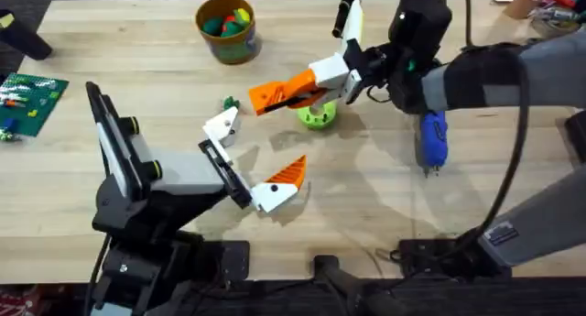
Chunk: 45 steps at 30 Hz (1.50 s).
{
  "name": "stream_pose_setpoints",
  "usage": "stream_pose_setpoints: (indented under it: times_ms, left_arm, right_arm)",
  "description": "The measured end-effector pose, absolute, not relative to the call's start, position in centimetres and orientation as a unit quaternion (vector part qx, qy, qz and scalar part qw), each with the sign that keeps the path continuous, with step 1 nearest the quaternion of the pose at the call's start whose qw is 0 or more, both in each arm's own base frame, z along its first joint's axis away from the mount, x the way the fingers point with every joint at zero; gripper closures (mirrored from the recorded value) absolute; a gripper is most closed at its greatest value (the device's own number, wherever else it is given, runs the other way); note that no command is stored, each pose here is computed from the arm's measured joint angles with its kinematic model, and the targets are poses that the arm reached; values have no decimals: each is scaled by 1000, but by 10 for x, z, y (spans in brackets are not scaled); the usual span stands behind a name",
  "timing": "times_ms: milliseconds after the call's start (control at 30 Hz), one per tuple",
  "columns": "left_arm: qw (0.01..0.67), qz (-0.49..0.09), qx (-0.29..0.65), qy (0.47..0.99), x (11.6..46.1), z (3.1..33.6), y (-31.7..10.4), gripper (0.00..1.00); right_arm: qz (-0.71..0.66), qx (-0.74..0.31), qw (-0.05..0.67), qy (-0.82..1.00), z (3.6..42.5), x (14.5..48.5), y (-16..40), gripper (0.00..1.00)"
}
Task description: Pick up the gripper from the table and insert it into the empty holder that is missing its gripper. Then pick up a screw, insert it into the mounting hole, and use the screwdriver to tighten it. Finally, clean up the table by picking up the vegetable and placing it into the bucket.
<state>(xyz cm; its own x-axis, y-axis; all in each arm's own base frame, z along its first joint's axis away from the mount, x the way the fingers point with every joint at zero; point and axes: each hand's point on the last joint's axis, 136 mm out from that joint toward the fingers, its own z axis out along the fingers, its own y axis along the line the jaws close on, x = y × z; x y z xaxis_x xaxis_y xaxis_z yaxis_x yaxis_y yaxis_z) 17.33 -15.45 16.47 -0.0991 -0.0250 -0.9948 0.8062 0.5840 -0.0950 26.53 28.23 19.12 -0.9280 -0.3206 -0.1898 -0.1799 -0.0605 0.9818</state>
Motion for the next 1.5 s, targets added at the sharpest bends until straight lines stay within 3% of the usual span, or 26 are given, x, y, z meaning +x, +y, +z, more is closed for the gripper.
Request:
stream_pose_setpoints:
  times_ms: [733, 1500]
  left_arm:
    - [602, -345, 298, 656, 173, 165, -155, 16]
    - [602, -345, 298, 656, 173, 165, -155, 16]
  right_arm:
    - [-699, 132, 111, -695, 162, 247, 279, 986]
    - [-691, 140, 153, -693, 165, 227, 296, 986]
